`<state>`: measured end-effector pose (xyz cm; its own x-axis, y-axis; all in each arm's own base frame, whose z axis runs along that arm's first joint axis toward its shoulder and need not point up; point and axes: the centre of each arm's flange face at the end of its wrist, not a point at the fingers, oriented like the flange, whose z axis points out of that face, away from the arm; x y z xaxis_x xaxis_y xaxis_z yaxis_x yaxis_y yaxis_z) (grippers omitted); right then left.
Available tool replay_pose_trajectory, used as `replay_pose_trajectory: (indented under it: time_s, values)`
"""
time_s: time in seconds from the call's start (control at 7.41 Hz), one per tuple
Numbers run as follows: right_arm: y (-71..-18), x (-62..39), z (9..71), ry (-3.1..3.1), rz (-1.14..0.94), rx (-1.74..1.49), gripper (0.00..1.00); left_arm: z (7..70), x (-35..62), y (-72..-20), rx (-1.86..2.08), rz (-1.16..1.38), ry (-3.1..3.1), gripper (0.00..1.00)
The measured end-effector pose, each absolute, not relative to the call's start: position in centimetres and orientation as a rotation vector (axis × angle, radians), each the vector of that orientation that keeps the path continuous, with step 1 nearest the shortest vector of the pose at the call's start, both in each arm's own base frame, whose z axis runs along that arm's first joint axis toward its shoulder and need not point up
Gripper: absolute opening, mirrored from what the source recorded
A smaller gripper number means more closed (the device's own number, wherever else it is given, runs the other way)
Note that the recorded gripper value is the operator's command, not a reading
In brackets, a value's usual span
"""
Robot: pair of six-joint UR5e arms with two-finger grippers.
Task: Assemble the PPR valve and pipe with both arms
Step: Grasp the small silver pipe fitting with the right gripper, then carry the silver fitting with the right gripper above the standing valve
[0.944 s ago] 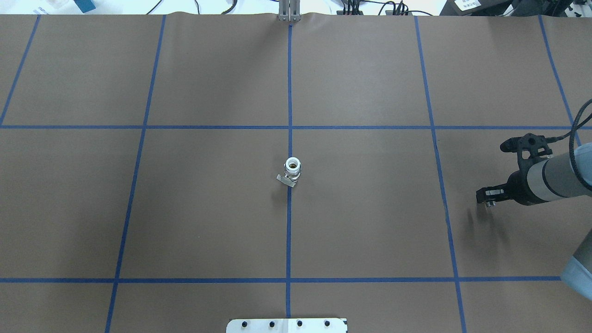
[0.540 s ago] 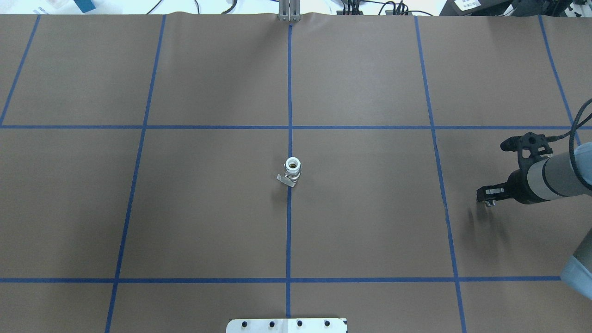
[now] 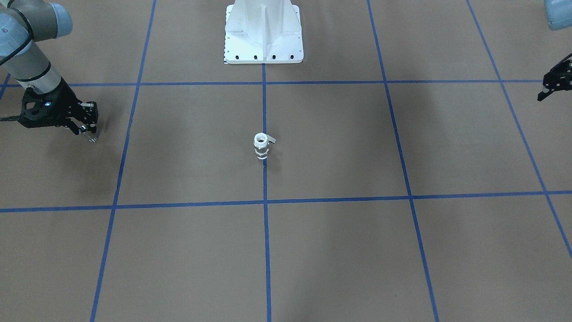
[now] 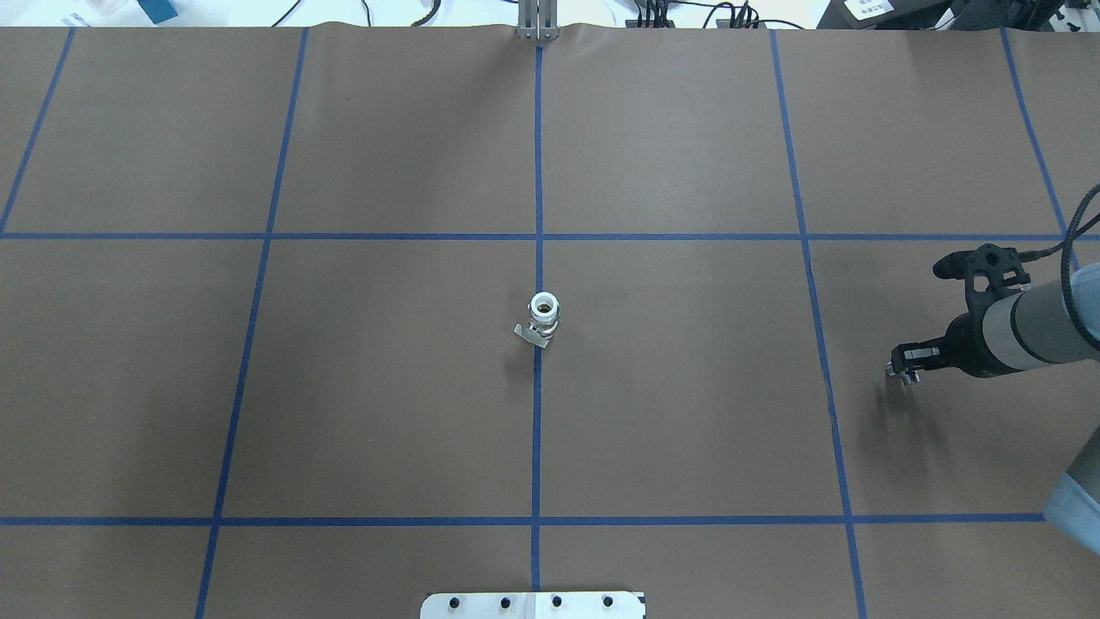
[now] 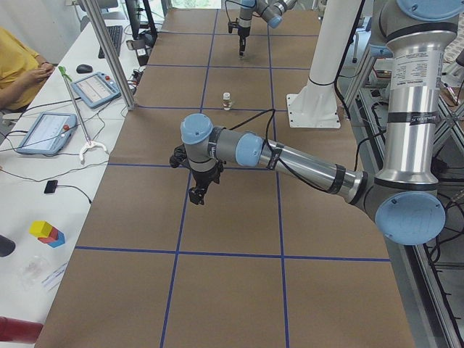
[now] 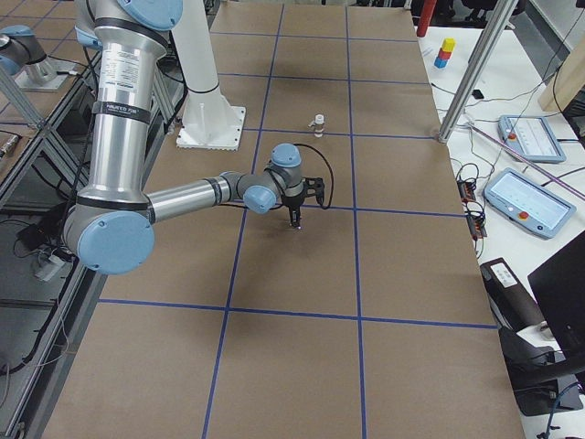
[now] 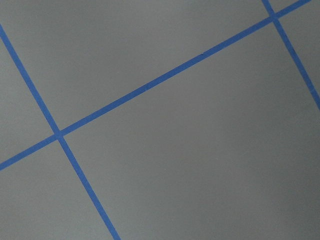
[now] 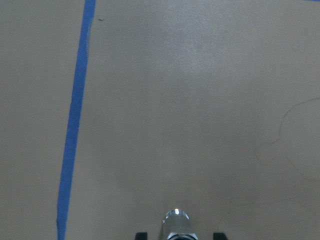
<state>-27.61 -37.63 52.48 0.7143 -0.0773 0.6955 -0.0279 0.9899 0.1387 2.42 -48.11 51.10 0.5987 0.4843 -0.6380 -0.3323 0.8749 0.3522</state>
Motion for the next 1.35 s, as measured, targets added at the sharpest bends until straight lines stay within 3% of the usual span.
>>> replay_pose_trajectory:
  time_s: [0.81,1.35]
  values:
    - [-40.1,-28.1,49.6,-0.809,0.004,0.17,0.0,52.2,1.2,-47.6,0.186,0.433,0.795,1.0]
    - [-44.9,-33.0,38.1,-0.814,0.063,0.143,0.0,63.4,-9.8,-45.3,0.094,0.133,0.791,1.0]
